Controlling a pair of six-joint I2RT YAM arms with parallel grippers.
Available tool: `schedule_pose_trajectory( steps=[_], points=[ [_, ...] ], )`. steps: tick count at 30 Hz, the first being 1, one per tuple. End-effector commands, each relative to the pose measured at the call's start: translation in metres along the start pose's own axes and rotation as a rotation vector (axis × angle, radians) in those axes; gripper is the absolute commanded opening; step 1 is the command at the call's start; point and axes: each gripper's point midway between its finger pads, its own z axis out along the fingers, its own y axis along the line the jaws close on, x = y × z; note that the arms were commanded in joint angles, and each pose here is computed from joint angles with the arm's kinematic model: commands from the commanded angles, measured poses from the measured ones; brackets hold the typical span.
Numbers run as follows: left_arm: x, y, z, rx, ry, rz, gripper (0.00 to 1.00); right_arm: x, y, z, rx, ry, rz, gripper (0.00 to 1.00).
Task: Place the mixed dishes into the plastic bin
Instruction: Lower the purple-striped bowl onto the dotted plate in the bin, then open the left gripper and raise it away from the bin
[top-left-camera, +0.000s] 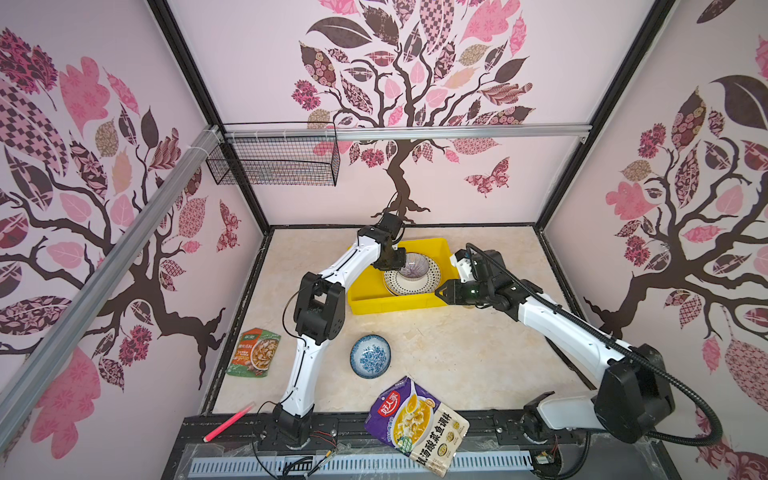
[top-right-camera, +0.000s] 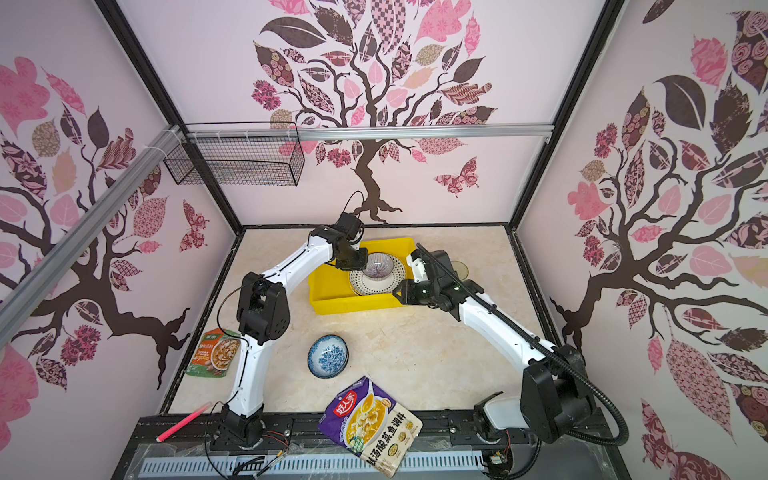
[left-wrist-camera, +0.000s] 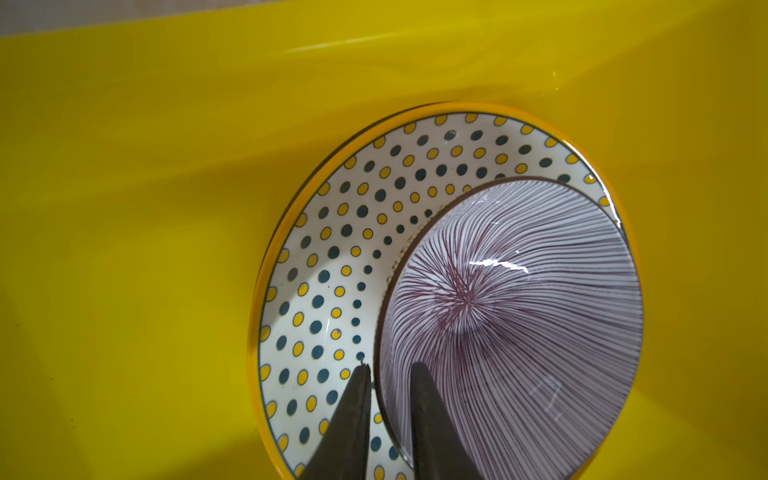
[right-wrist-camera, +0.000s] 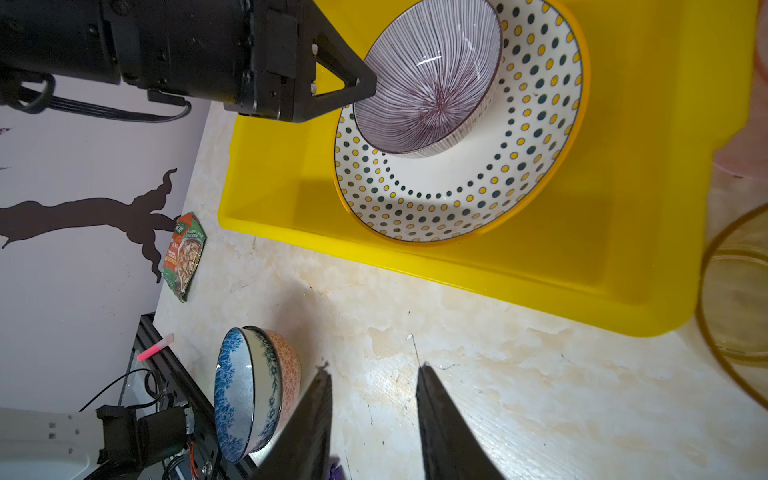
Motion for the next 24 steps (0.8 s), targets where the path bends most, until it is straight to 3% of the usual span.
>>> schedule_pose_trajectory(
  steps=[1,16,24],
  points=[
    [-0.015,-0.011,-0.028,0.048,-0.065,0.01,0.22,-0.005,0.012,-0.004,-0.033,-0.007,-0.006,0.37],
    [-0.016,-0.009,-0.082,0.096,-0.14,-0.018,0.26,0.0,0.029,0.002,-0.067,0.013,-0.029,0.37],
    [0.003,0.007,-0.101,0.04,-0.15,-0.02,0.27,0.009,0.045,0.007,-0.078,0.032,-0.065,0.37]
  ],
)
